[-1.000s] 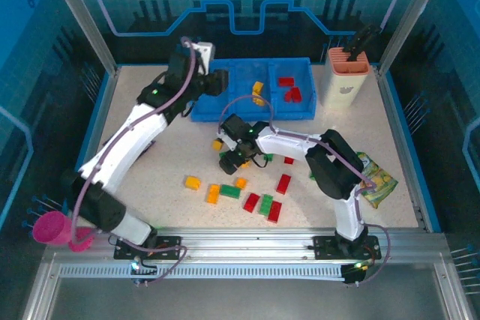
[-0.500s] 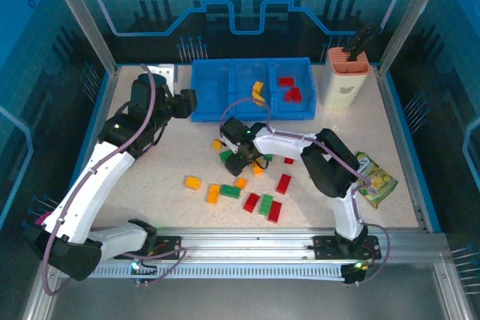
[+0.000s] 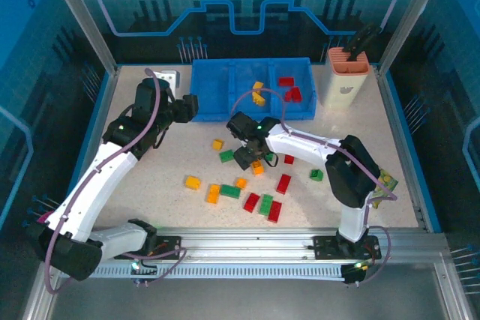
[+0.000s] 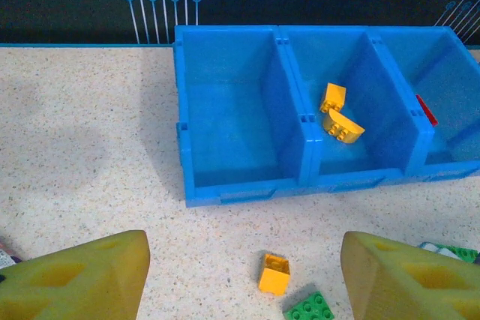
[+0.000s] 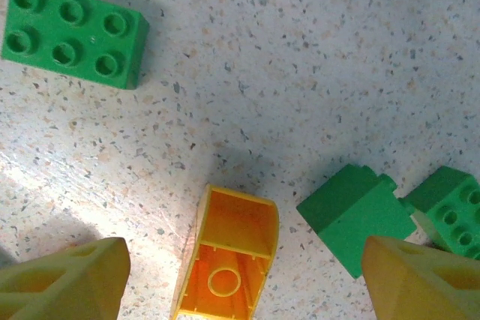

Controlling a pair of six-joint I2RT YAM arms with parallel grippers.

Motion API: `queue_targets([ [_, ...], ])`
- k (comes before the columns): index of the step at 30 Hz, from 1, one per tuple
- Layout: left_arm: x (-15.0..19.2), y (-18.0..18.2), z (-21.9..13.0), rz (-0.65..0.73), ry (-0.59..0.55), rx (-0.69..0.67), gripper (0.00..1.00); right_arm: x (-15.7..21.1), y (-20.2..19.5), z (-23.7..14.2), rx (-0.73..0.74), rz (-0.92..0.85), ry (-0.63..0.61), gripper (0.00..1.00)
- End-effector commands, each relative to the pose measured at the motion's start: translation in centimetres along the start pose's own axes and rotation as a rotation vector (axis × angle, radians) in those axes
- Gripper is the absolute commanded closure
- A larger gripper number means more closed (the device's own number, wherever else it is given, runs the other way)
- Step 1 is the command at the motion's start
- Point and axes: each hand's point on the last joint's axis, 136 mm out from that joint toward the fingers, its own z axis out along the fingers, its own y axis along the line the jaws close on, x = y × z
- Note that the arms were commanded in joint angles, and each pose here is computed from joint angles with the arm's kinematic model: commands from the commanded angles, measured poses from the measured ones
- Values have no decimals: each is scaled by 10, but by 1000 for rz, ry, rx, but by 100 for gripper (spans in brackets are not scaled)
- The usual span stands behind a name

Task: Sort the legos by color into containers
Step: Pick up the lego from the center of the table.

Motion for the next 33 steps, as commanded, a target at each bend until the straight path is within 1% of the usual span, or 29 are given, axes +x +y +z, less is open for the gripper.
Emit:
queue_targets([
  [1, -2, 1, -1, -14, -15, 15, 30, 13, -6, 4, 25, 49, 61, 19],
  [5, 1, 4, -1, -20, -9, 17, 30, 17, -3, 12, 23, 56, 97, 23],
  [10, 5, 8, -3, -29, -7, 13, 30, 23, -2, 22, 26, 62, 130, 25],
  [12, 5, 8, -4, -29, -8, 13, 30, 24, -1, 26, 27, 63, 139, 27],
  [15, 2, 10, -11, -29, -18, 10, 30, 28, 1, 33, 23, 64, 154, 35],
  [17, 2, 11, -14, -28, -20, 8, 29, 29, 3, 36, 19, 62, 160, 45],
  [20, 5, 16, -18, -25, -15, -9, 29, 32, 4, 40, 15, 59, 175, 56],
  [25, 9, 26, -25, -19, -10, -42, 28, 34, 2, 42, 1, 50, 188, 67],
  [26, 9, 29, -27, -14, -12, -58, 28, 31, -2, 39, 3, 53, 180, 70],
  [28, 9, 36, -33, -4, -15, -83, 27, 18, -9, 26, -16, 60, 135, 71],
  [30, 10, 41, -39, -4, -13, -93, 27, -3, -23, 8, -15, 65, 65, 71],
  [33, 17, 50, -43, -7, 9, -117, 26, -43, -52, -20, 1, 92, -74, 71],
])
